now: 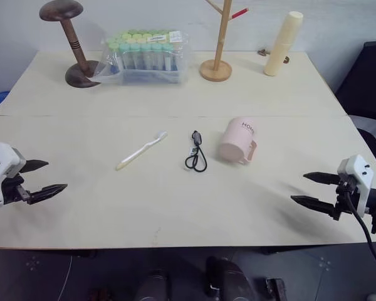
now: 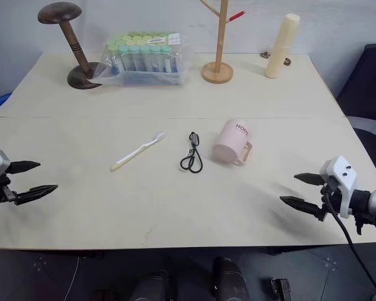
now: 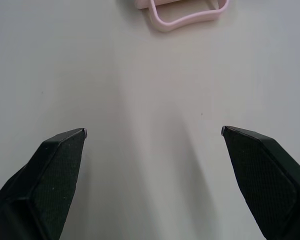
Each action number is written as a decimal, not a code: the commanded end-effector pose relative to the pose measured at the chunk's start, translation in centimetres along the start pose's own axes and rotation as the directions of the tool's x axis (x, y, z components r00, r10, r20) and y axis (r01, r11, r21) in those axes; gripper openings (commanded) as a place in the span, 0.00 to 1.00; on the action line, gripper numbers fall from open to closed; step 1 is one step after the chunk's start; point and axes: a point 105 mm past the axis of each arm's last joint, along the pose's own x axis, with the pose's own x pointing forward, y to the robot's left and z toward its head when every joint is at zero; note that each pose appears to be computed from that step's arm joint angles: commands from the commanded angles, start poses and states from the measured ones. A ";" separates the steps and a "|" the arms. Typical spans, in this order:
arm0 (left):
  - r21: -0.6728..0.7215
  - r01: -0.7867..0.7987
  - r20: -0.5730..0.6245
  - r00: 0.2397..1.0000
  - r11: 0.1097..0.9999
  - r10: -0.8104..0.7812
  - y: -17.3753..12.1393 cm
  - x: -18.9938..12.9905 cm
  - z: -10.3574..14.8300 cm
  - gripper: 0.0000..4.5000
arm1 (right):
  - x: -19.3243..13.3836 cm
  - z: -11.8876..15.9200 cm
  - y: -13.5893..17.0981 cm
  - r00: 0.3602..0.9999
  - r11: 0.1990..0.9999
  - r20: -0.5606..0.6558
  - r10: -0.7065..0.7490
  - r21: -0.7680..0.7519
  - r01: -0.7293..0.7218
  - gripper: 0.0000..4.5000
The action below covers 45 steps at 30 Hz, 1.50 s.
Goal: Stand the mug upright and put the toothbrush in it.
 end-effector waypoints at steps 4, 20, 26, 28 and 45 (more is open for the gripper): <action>0.011 -0.017 0.034 0.999 1.000 0.016 0.2 -0.2 0.7 0.99 | -0.4 1.3 -0.2 0.999 0.999 0.040 -0.017 -0.045 0.019 1.00; -0.019 -0.013 0.036 0.999 1.000 0.013 -0.1 0.0 0.6 0.99 | 0.2 1.7 -0.5 0.998 0.999 0.060 -0.034 -0.037 0.037 1.00; -0.032 -0.024 0.073 0.997 0.999 0.026 0.2 0.7 1.6 0.99 | 0.3 2.0 -0.3 0.997 1.000 0.079 -0.027 -0.005 0.027 1.00; -0.051 0.011 0.096 0.995 0.999 -0.006 -0.4 0.9 2.0 0.99 | 0.3 2.1 -0.2 0.996 1.000 0.083 -0.030 0.001 0.030 1.00; 0.083 0.368 0.332 0.866 0.926 -0.374 -5.0 0.6 14.3 0.99 | 15.9 19.4 5.2 0.922 0.969 0.366 -0.124 0.246 0.033 1.00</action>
